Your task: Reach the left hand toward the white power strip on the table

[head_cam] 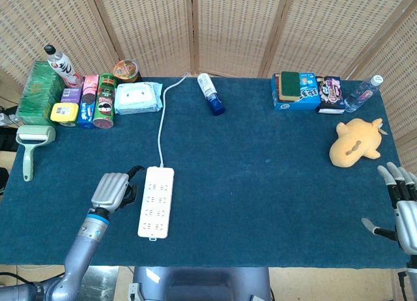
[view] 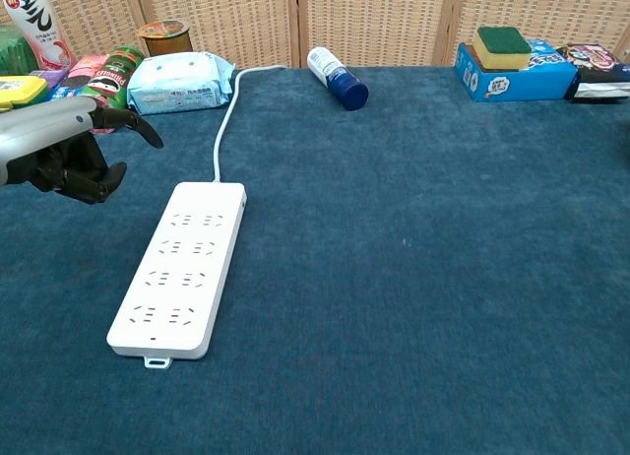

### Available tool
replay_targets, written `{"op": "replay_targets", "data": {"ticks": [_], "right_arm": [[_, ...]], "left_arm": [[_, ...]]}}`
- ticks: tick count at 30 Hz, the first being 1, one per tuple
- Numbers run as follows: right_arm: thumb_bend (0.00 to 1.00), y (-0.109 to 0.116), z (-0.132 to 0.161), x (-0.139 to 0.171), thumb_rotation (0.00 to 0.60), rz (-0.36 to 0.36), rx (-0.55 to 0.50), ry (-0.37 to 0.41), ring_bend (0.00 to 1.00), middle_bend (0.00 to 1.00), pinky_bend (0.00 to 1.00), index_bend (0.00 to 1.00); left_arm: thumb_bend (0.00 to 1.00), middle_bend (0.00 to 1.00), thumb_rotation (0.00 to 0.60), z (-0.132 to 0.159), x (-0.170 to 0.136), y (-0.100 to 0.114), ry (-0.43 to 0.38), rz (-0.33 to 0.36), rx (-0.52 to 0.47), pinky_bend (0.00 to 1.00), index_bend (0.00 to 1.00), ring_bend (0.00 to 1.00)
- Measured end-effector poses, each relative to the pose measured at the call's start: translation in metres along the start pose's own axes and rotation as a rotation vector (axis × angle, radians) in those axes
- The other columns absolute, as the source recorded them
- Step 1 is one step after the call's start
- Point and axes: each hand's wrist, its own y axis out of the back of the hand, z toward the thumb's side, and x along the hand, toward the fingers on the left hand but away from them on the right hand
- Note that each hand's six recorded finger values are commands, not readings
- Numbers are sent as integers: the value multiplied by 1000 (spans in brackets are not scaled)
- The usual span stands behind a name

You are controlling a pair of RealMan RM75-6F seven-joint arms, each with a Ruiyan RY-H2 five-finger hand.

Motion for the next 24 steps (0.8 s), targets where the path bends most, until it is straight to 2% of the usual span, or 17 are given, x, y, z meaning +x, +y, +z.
{"op": "replay_targets", "data": {"ticks": [5, 11, 24], "right_arm": [[0, 0, -1, 0, 600, 6, -3, -1, 0, 11, 0, 0], [0, 1, -1, 0, 600, 6, -7, -1, 0, 11, 0, 0], [0, 1, -2, 0, 600, 9, -13, -2, 0, 11, 0, 0]], "left_arm": [[681, 1000, 600, 3, 9, -16, 29, -51, 1, 1000, 232, 1000], [680, 1000, 600, 7, 15, -30, 36, -68, 25, 1000, 233, 1000], [677, 1000, 600, 8, 23, -41, 43, -84, 48, 1000, 233, 1000]]}}
